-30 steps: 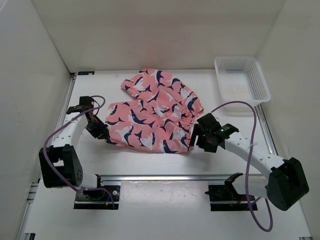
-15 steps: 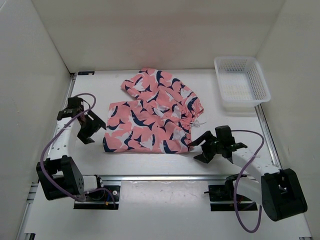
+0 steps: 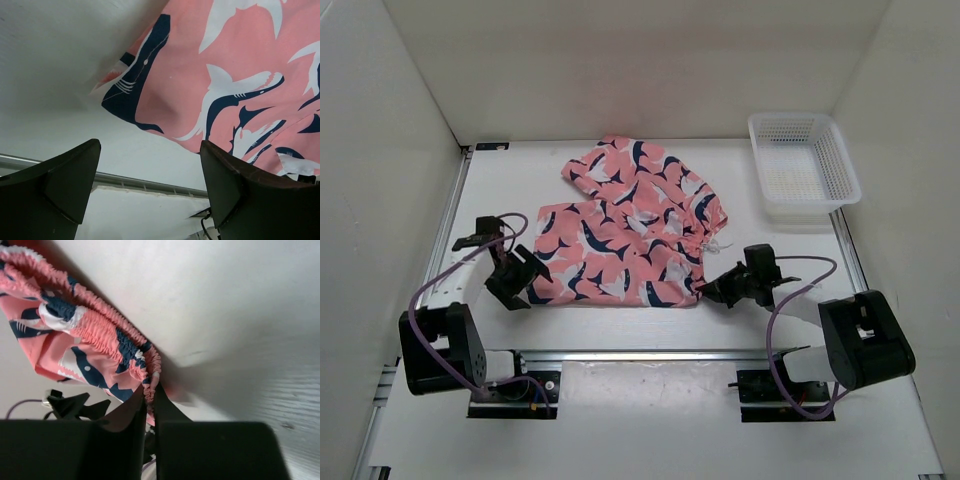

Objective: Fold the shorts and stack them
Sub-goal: Flatten the shorts out, then fold the shorts

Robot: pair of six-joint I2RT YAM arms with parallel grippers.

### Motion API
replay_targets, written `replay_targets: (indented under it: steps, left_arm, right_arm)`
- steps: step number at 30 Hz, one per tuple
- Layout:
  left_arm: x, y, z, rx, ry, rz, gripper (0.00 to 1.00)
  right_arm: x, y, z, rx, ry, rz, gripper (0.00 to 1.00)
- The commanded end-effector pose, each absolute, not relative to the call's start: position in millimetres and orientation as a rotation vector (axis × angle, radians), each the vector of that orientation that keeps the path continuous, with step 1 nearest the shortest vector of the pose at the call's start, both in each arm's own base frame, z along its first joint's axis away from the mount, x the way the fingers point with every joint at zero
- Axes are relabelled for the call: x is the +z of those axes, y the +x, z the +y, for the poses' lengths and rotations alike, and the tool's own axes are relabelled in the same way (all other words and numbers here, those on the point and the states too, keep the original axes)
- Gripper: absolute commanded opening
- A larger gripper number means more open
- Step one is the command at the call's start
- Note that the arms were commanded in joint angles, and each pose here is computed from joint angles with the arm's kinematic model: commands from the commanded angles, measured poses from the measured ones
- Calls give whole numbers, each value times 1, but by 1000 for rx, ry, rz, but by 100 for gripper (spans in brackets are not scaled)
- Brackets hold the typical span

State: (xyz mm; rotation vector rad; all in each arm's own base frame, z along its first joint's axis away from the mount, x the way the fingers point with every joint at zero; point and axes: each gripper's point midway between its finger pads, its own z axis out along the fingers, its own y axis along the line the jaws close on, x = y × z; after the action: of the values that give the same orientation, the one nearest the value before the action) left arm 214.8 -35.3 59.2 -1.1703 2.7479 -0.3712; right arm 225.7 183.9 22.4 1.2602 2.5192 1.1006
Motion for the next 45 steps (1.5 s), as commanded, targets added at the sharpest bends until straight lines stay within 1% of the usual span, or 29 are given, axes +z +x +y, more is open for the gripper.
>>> replay_targets:
  steps: [1,2,4,5,7,9,10,11,12,13,14,17,20,22,23,26,27,28,29,30,32,33,34,35,37,41,42,43,45]
  left_arm:
    - [56,224,-46,-431,-1141,2739,92]
    - [53,224,-47,-427,-1165,2747,92]
    - [44,226,-44,-378,-1165,2763,91]
    - [40,227,-44,-374,-1171,2772,88]
    - [33,229,-43,-343,-1170,2792,72]
    - [25,230,-41,-317,-1167,2821,52]
    - [23,233,-38,-295,-1169,2822,30]
    - [17,232,-38,-272,-1166,2843,19]
    - [19,239,-38,-276,-1146,2839,10]
    - [19,243,-36,-263,-1145,2836,10]
    - [17,246,-35,-259,-1133,2848,10]
    - [27,262,-32,-261,-1099,2809,10]
    - [39,266,-30,-260,-1083,2773,10]
    - [46,258,-31,-261,-1080,2769,10]
    - [46,255,-31,-262,-1080,2768,10]
    - [43,240,-32,-256,-1087,2781,10]
    - [43,237,-32,-255,-1087,2783,10]
    - [42,234,-32,-257,-1102,2777,10]
    - [42,234,-35,-258,-1086,2785,10]
    - [43,231,-38,-276,-1089,2797,20]
    - [50,236,-42,-303,-1061,2776,36]
    - [52,231,-42,-298,-1068,2789,47]
    - [59,232,-42,-306,-1059,2771,74]
    - [61,231,-42,-308,-1070,2764,87]
    - [68,226,-37,-261,-1089,2747,100]
    - [66,215,-39,-243,-1129,2758,100]
    - [66,215,-39,-244,-1144,2752,100]
    - [56,217,-39,-236,-1151,2767,100]
    - [48,218,-41,-225,-1150,2795,100]
  right_arm:
    - [41,249,186,1104,1186,2457,5]
    - [38,245,185,1087,1202,2474,0]
    - [38,247,180,1049,1199,2458,0]
    - [41,248,179,1039,1201,2453,0]
    - [49,251,175,1006,1172,2438,0]
    - [56,258,158,922,1162,2395,0]
    - [64,263,156,916,1135,2371,0]
    - [71,268,150,892,1111,2347,0]
    - [77,273,140,846,1108,2321,0]
    - [81,277,137,818,1089,2316,0]
    - [100,289,136,806,1025,2290,0]
    - [130,303,125,731,955,2243,0]
    - [138,292,121,667,901,2241,0]
    - [126,278,113,583,881,2267,0]
    - [111,261,114,564,863,2301,0]
    - [83,232,118,558,865,2366,0]
    - [61,217,118,539,901,2420,0]
    - [56,210,120,551,906,2437,4]
    - [50,205,121,547,906,2455,23]
    - [46,202,120,539,909,2465,34]
    - [41,196,118,511,933,2494,57]
    - [42,195,118,507,934,2498,72]
    - [48,198,117,508,932,2479,75]
    - [47,196,116,505,952,2481,77]
    - [51,194,117,566,1016,2467,77]
    - [50,187,131,751,1082,2449,77]
    - [50,188,133,789,1098,2433,75]
    - [41,184,133,810,1136,2435,75]
    - [42,187,140,883,1129,2422,75]
